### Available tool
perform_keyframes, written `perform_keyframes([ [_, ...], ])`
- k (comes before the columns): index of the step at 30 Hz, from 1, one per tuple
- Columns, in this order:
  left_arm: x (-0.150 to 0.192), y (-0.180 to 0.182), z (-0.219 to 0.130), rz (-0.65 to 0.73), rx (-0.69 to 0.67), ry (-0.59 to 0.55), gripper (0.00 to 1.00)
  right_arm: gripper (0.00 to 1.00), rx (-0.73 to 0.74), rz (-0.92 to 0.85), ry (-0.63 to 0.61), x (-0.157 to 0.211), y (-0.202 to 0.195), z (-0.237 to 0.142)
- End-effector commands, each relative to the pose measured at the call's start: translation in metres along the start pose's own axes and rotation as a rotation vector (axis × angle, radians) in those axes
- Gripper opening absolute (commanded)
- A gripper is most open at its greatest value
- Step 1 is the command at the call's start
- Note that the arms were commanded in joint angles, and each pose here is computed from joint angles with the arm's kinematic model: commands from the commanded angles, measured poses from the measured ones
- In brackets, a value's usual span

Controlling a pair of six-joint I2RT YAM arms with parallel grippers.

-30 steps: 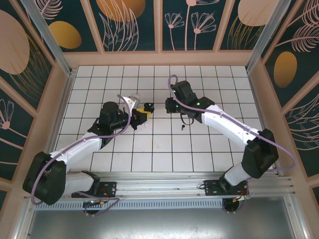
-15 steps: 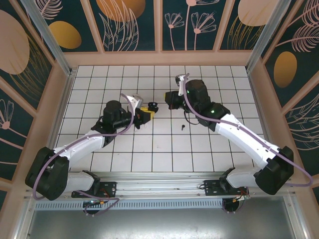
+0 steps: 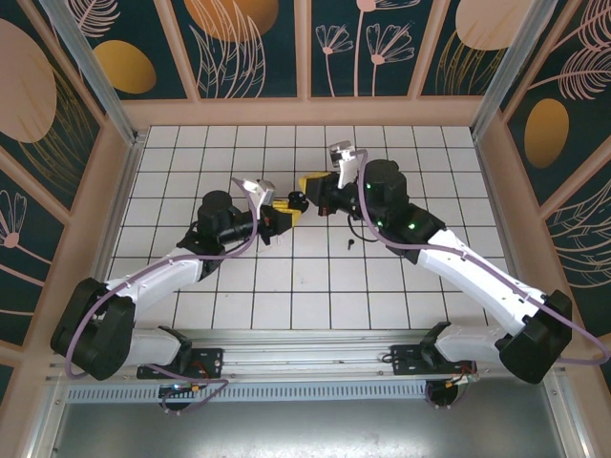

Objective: Insert the wireless bluetooth earbuds into the charging case

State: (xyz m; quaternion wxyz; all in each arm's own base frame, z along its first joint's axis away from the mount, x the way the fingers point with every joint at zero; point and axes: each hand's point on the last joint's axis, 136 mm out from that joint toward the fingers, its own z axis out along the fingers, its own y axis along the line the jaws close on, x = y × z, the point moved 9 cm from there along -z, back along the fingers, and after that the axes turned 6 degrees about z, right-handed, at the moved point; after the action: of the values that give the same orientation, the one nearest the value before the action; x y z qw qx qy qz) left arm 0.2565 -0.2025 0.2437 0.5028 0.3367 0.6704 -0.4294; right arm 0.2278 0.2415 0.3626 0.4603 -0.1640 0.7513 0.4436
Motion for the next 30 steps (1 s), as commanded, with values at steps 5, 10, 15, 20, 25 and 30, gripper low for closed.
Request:
perform_keyframes([
  [5,-0.016,-0.016,0.000,0.065,0.168,-0.091,0.07,0.09,-0.129,-0.080,-0.029,0.002,0.013,-0.004],
  [10,-0.024,-0.022,-0.004,0.074,0.196,-0.112,0.06,0.09,-0.141,-0.108,-0.036,0.003,0.015,-0.008],
  [15,-0.025,-0.026,-0.010,0.078,0.191,-0.128,0.06,0.09,-0.154,-0.133,-0.041,0.006,0.015,-0.011],
  [20,-0.027,-0.030,-0.014,0.083,0.201,-0.137,0.06,0.09,-0.116,-0.157,-0.026,0.007,0.013,-0.013],
  [25,-0.029,-0.032,-0.015,0.083,0.220,-0.139,0.06,0.10,-0.126,-0.182,-0.025,0.008,0.014,-0.014],
  [30,-0.030,-0.032,-0.015,0.078,0.223,-0.149,0.06,0.10,-0.148,-0.191,-0.014,0.010,0.014,-0.012],
])
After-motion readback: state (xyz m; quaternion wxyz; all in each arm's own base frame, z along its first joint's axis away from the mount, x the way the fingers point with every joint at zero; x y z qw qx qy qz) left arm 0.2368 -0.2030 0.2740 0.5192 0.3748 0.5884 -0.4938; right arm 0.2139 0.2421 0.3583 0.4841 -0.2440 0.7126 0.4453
